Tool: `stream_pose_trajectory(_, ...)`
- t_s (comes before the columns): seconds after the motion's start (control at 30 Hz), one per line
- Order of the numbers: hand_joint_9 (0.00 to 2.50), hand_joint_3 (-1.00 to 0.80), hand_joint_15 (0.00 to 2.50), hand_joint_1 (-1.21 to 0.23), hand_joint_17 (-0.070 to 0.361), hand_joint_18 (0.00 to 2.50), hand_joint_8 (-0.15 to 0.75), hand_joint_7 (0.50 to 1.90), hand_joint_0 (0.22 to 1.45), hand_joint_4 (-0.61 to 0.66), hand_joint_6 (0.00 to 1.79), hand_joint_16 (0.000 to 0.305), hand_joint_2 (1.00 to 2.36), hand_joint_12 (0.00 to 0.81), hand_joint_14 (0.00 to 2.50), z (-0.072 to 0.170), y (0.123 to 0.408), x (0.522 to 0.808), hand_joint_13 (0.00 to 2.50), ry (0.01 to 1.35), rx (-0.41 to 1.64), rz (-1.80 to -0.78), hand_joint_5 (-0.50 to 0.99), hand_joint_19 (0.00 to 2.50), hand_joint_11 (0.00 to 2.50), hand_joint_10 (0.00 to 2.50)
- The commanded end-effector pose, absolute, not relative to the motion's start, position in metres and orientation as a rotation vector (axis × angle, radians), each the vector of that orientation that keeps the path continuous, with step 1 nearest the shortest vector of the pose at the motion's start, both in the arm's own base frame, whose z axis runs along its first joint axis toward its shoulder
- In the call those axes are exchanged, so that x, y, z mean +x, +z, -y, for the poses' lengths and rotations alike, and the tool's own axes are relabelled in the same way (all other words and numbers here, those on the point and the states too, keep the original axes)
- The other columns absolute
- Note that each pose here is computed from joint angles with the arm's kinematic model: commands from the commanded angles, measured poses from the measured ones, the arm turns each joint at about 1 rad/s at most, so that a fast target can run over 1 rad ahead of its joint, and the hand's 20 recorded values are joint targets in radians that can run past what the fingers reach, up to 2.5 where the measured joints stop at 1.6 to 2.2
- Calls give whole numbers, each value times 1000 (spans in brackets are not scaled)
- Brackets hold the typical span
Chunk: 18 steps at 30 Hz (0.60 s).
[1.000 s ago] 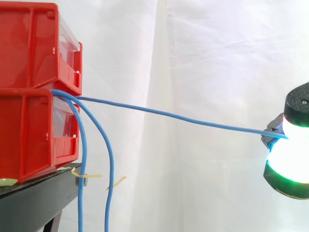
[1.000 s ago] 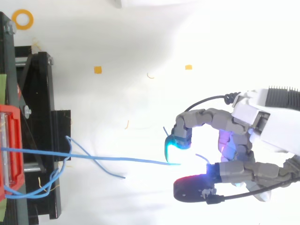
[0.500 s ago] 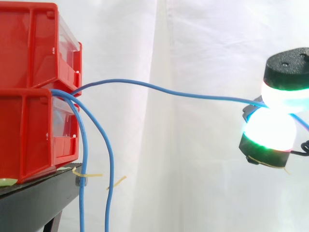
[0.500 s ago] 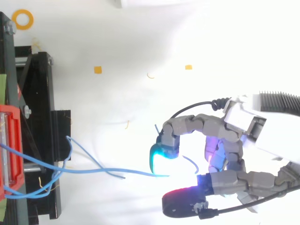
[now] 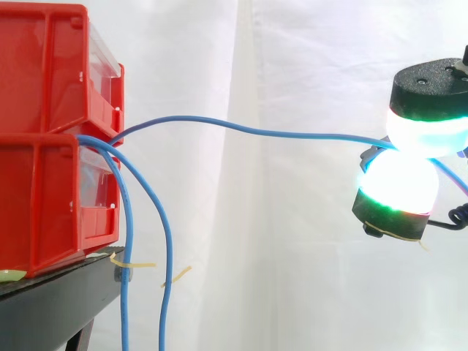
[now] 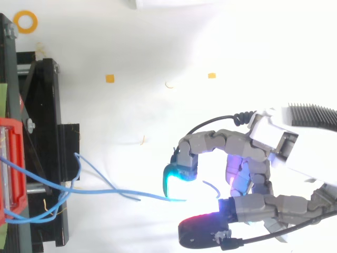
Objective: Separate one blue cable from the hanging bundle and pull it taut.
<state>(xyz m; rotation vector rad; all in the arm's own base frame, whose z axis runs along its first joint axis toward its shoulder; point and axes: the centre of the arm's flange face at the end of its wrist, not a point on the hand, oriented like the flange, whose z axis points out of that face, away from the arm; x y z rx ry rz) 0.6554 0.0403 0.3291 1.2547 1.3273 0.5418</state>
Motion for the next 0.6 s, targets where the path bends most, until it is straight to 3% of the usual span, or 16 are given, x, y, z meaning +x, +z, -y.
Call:
stream_pose_trajectory(0.0,2091,-211,883,-719,82,1004,176,1296,759,51,503,36,1017,290,25,-40,329,655,1524,542,1255,-1327,152,881,667,26)
stream_pose_trajectory(0.57,2090,-209,888,-720,81,1006,176,1292,760,49,503,36,1016,289,25,-40,329,655,1519,542,1255,-1327,152,881,663,28)
